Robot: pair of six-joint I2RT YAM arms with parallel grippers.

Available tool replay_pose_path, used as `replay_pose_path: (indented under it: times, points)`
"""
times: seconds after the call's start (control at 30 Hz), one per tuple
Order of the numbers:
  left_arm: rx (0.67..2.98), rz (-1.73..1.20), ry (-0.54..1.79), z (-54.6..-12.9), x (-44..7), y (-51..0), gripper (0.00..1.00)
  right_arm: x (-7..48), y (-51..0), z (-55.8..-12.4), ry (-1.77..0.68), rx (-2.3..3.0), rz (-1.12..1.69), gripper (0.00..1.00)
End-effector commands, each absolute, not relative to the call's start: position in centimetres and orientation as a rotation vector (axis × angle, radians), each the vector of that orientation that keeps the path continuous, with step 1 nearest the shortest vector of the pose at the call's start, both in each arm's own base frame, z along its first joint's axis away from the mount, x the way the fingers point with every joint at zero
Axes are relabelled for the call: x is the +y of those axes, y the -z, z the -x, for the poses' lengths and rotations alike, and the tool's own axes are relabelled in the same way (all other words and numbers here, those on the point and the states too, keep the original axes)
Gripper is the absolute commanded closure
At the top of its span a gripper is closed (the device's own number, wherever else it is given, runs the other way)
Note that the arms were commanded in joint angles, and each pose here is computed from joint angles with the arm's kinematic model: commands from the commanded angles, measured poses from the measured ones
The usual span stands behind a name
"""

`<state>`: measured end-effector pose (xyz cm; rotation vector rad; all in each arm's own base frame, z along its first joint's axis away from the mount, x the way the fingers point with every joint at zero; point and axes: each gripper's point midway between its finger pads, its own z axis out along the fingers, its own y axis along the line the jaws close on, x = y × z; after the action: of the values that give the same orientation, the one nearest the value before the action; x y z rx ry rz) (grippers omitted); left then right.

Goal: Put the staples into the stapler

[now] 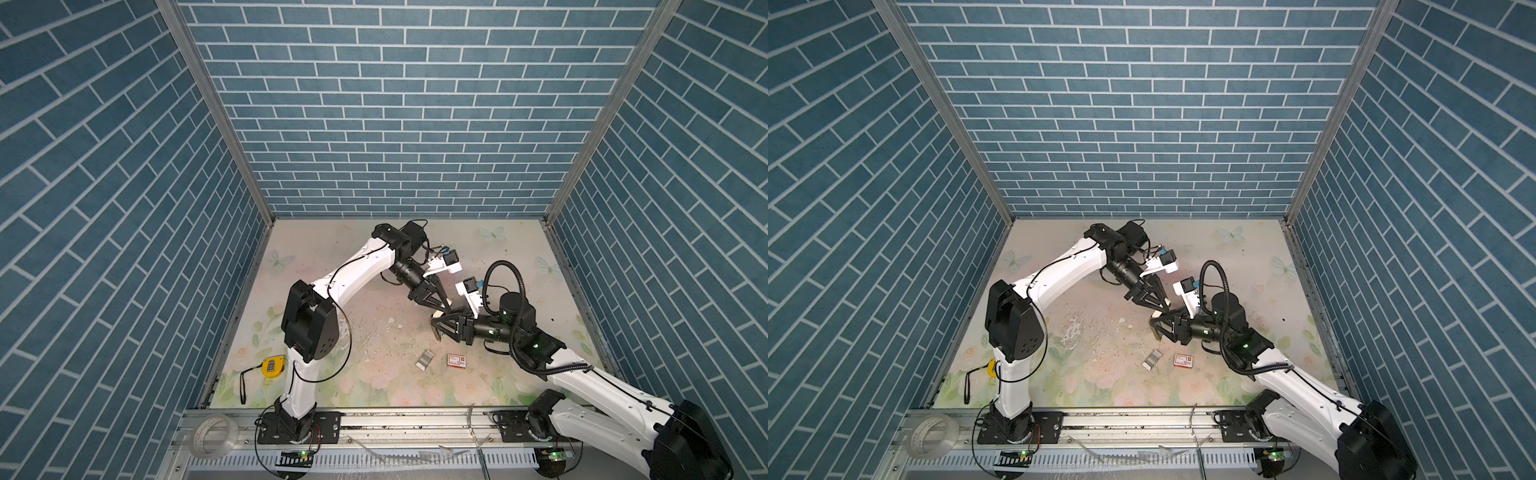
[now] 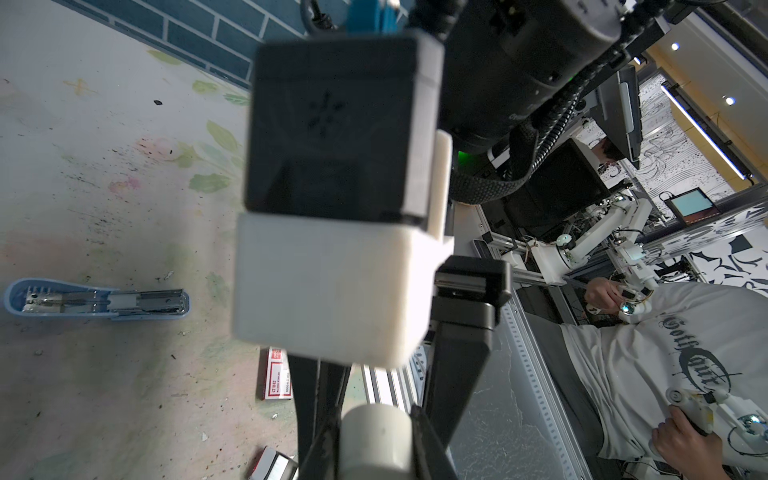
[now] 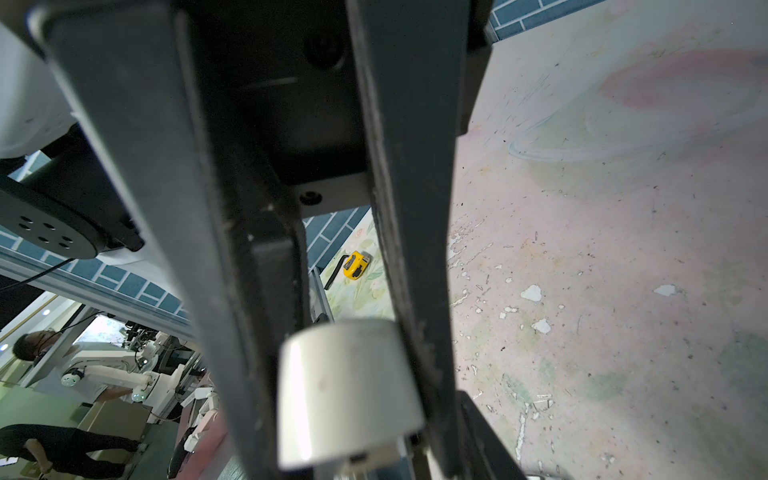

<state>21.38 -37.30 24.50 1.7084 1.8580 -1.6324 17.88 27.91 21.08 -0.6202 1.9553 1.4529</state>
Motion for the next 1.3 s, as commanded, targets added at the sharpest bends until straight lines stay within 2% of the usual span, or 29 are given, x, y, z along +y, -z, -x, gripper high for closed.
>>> replay_pose_path:
  times: [0.0,0.2,0.33,0.37,0.43,0.57,0.67,0.77,1.07,1.27]
  points:
    - [1.834,-1.690,1.690,-20.9,-37.4,-25.5,0.98,28.5,-23.0,-18.2,-1.482,1.895,0.629,0.53]
    - [1.831,-1.686,1.701,-20.8,-37.3,-25.6,0.98,28.7,-22.5,-18.4,-1.485,1.915,0.621,0.59]
    - [1.832,-1.684,1.698,-20.8,-37.3,-25.7,0.96,28.6,-22.2,-18.6,-1.471,1.922,0.610,0.75]
    - [1.834,-1.684,1.696,-20.8,-37.3,-25.6,0.92,28.6,-22.2,-18.7,-1.466,1.922,0.607,0.77]
    - [1.837,-1.680,1.684,-20.9,-37.3,-25.7,0.76,28.5,-22.1,-18.8,-1.451,1.927,0.600,0.81]
    - [1.853,-1.668,1.586,-21.5,-37.1,-25.2,0.34,28.1,-22.0,-19.1,-1.415,1.939,0.583,0.82]
    - [1.870,-1.627,1.465,-22.7,-36.5,-25.0,0.20,27.5,-21.7,-19.2,-1.362,1.965,0.567,0.82]
    - [1.910,-1.554,1.334,-24.5,-35.1,-24.6,0.14,26.4,-20.5,-19.3,-1.274,2.037,0.532,0.82]
    - [2.142,-1.100,0.716,-34.3,-26.4,-23.2,0.11,21.9,-15.3,-21.4,-0.828,2.329,0.403,0.81]
    - [2.092,-0.999,0.428,-36.0,-22.3,-25.0,0.09,21.4,-12.9,-23.6,-0.613,2.489,0.394,0.81]
